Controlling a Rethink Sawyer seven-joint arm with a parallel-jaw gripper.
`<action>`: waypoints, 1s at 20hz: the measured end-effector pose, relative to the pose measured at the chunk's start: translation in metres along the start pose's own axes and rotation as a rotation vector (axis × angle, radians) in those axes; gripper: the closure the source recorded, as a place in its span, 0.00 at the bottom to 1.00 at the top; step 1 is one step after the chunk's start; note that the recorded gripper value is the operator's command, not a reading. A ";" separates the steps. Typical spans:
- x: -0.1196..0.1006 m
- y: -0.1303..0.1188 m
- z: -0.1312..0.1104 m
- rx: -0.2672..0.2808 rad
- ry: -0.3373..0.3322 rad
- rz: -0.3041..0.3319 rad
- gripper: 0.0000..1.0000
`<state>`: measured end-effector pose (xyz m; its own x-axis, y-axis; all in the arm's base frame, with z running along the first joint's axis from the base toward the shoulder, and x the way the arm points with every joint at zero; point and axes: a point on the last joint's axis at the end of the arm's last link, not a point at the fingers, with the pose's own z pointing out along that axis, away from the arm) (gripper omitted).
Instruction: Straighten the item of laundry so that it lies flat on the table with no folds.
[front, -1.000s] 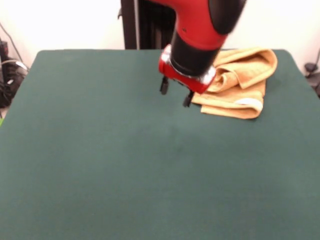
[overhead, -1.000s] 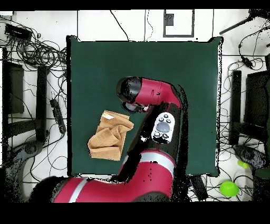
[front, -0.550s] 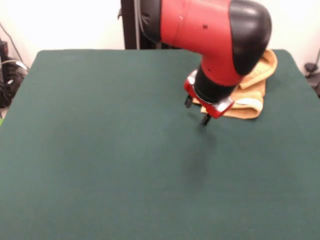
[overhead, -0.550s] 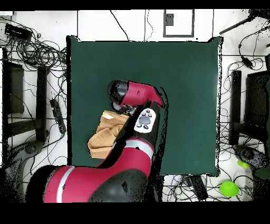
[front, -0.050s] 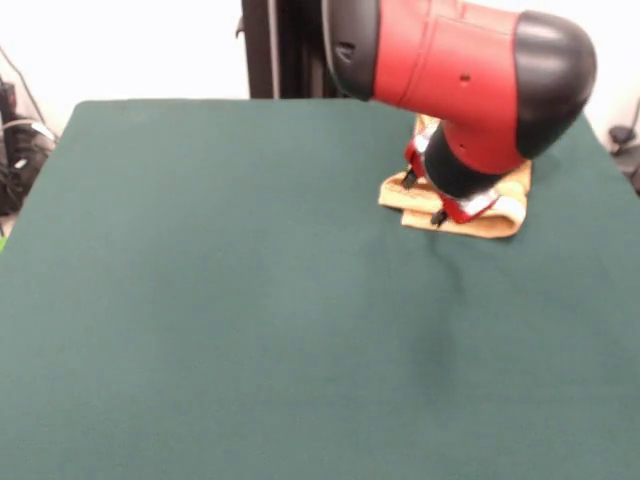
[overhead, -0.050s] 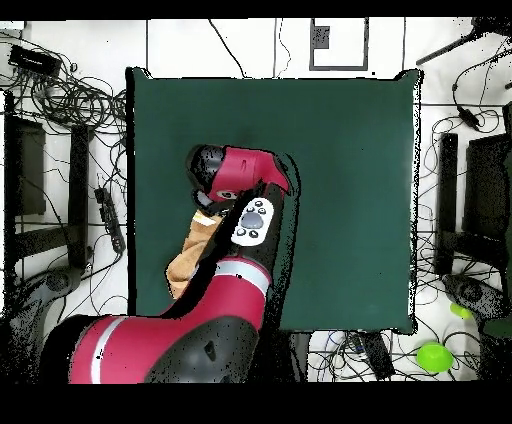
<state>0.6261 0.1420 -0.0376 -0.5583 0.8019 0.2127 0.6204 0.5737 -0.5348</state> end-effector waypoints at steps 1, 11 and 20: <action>0.005 0.000 -0.002 0.016 0.013 -0.005 0.00; 0.034 -0.003 -0.022 0.082 0.037 -0.028 0.00; 0.025 -0.015 -0.042 0.079 -0.011 -0.004 0.00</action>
<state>0.6261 0.1611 0.0099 -0.5671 0.7974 0.2063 0.5731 0.5619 -0.5965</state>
